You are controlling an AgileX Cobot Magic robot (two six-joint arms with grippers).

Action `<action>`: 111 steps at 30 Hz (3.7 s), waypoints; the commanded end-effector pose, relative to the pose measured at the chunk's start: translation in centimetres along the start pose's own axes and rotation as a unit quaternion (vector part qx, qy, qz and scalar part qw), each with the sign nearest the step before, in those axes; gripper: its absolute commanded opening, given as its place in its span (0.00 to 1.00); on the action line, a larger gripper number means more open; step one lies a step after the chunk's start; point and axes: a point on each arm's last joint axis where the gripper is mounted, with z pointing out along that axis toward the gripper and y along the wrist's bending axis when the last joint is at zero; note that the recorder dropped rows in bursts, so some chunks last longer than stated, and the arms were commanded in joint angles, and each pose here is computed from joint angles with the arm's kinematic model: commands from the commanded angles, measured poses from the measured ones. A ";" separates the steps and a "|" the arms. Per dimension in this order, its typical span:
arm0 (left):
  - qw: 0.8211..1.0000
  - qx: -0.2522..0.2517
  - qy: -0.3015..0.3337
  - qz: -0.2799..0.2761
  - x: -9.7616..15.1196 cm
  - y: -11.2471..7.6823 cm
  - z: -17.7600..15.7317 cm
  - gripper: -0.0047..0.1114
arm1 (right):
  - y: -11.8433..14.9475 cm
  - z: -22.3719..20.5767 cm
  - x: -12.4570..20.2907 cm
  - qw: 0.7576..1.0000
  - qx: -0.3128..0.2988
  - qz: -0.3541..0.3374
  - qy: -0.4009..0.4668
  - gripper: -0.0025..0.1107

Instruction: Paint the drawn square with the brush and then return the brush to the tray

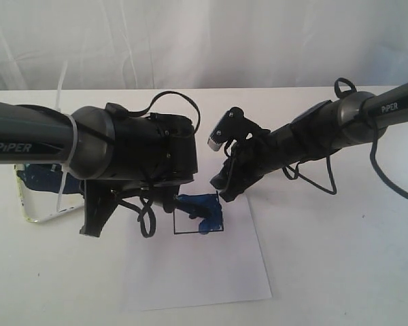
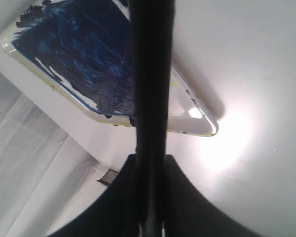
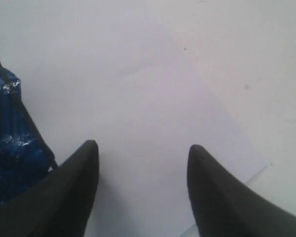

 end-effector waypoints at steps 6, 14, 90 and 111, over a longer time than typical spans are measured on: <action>0.999 0.032 0.000 0.022 0.2 -0.7 -0.3 0.04 | -0.1 0.4 0.8 1.000 0.007 -0.020 0.018 0.48; 0.998 0.042 0.033 0.040 0.8 -0.8 -0.4 0.04 | -0.1 0.4 0.8 1.000 0.008 -0.020 0.018 0.48; 0.997 0.021 0.070 0.033 1.4 -1.5 0.5 0.04 | -0.1 0.4 0.8 0.999 0.011 -0.022 0.020 0.48; 0.997 0.011 0.073 -0.014 3.4 -2.3 0.1 0.04 | -0.1 0.4 0.8 0.999 0.011 -0.022 0.020 0.48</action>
